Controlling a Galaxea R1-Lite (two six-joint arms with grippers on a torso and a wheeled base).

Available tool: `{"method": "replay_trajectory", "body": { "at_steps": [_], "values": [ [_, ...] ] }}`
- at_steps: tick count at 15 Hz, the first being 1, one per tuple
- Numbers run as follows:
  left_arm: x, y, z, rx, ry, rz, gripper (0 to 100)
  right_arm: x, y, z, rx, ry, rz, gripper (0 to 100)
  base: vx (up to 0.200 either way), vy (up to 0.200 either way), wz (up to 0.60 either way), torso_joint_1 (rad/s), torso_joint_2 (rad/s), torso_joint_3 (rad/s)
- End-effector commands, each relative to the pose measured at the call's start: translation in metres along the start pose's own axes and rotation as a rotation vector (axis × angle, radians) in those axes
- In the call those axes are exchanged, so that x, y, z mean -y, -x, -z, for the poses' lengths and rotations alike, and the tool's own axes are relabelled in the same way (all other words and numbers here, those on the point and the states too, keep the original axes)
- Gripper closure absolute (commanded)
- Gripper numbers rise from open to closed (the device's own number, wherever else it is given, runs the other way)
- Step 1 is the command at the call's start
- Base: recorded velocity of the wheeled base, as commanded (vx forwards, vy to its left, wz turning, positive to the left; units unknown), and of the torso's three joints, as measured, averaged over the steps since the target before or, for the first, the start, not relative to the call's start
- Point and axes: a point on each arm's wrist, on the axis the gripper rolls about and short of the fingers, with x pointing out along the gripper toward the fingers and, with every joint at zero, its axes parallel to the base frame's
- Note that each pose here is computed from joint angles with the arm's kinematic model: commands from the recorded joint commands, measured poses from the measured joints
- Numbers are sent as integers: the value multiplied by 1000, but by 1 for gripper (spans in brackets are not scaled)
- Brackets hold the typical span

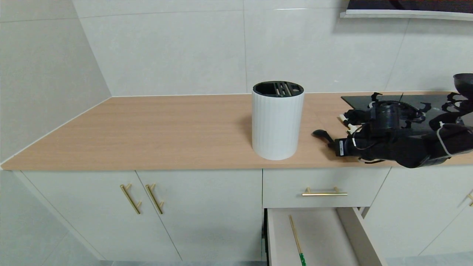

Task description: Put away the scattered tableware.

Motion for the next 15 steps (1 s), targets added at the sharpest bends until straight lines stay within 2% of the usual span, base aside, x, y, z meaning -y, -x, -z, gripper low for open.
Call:
{"method": "replay_trajectory", "body": {
  "at_steps": [1, 2, 3, 4, 5, 8, 12, 15],
  "values": [
    [0, 0, 0, -1, 1, -1, 0, -30, 71, -31, -12, -71, -30, 100, 0, 0, 0, 0, 0, 0],
    [0, 0, 0, -1, 1, -1, 0, -33, 80, -32, -28, -83, -33, 100, 0, 0, 0, 0, 0, 0],
    [0, 0, 0, -1, 1, -1, 0, -40, 121, -34, -98, -132, -31, 100, 0, 0, 0, 0, 0, 0],
    [0, 0, 0, -1, 1, -1, 0, -42, 137, -33, -117, -150, -29, 100, 0, 0, 0, 0, 0, 0],
    [0, 0, 0, -1, 1, -1, 0, -45, 167, -27, -150, -179, -23, 100, 0, 0, 0, 0, 0, 0],
    [0, 0, 0, -1, 1, -1, 0, -47, 208, -2, -186, -196, -14, 100, 0, 0, 0, 0, 0, 0],
    [0, 0, 0, 1, 1, -1, 0, -61, 223, 33, -251, -158, -52, 100, 0, 0, 0, 0, 0, 0],
    [0, 0, 0, -1, 1, -1, 0, -63, 211, 60, -343, -132, 2, 100, 0, 0, 0, 0, 0, 0]
  ]
}}
